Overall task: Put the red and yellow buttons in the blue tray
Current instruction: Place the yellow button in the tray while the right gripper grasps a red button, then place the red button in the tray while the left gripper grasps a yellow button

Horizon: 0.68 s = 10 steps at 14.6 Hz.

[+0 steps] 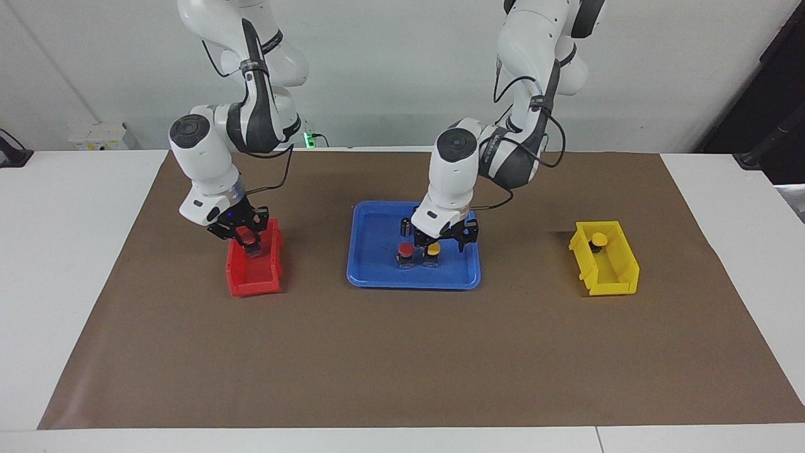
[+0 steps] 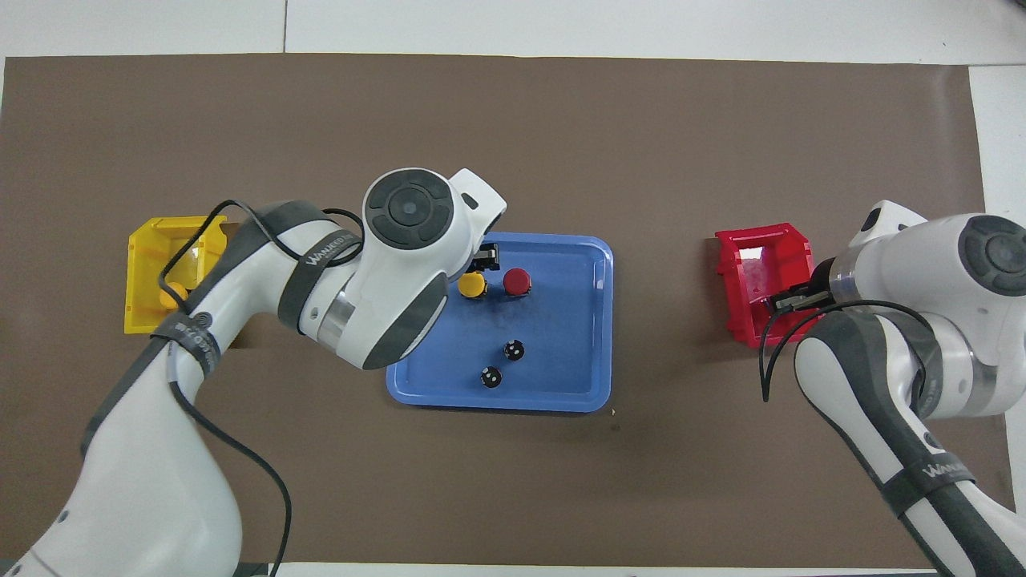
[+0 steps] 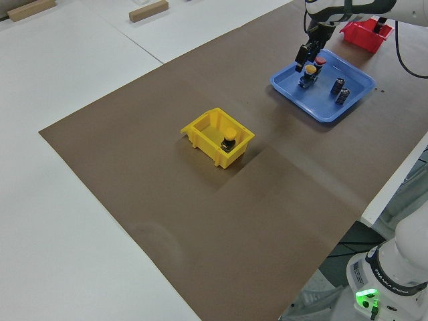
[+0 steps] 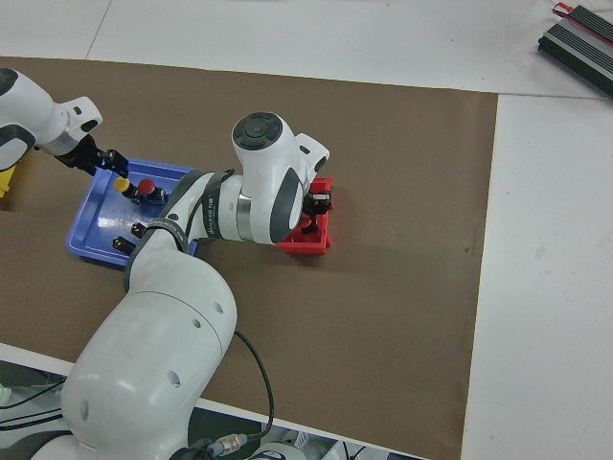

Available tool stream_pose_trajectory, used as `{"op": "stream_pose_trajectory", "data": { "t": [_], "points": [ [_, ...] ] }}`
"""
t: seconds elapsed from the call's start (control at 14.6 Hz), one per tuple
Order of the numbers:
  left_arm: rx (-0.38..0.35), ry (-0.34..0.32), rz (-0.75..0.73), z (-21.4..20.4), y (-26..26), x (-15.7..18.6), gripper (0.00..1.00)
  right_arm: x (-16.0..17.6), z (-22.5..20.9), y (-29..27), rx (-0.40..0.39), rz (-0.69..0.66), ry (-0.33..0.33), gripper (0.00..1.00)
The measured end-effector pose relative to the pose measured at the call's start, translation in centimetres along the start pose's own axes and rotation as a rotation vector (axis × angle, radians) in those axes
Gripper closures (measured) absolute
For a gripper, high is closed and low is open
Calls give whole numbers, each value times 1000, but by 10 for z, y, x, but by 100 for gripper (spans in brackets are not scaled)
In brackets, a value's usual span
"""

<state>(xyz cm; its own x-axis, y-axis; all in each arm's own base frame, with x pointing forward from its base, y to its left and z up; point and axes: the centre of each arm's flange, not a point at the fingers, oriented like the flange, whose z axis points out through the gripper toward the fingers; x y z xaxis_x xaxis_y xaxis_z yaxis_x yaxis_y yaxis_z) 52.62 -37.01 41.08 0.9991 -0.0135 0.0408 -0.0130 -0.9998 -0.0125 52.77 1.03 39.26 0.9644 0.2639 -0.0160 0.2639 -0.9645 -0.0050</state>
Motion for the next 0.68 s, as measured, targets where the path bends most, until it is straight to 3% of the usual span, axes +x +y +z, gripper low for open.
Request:
{"op": "stream_pose_trajectory", "data": {
  "t": [0.14, 0.34, 0.68],
  "points": [
    [7, 0, -18, -36, -41, 11, 0, 21, -48, -4, 16, 1, -16, 59],
    [44, -44, -21, -51, -109, 30, 0, 60, -88, -55, 25, 69, 12, 59],
    [52, -107, 68, -34, -237, 63, 0, 94, -57, -215, 61, 227, 81, 59]
  ]
}}
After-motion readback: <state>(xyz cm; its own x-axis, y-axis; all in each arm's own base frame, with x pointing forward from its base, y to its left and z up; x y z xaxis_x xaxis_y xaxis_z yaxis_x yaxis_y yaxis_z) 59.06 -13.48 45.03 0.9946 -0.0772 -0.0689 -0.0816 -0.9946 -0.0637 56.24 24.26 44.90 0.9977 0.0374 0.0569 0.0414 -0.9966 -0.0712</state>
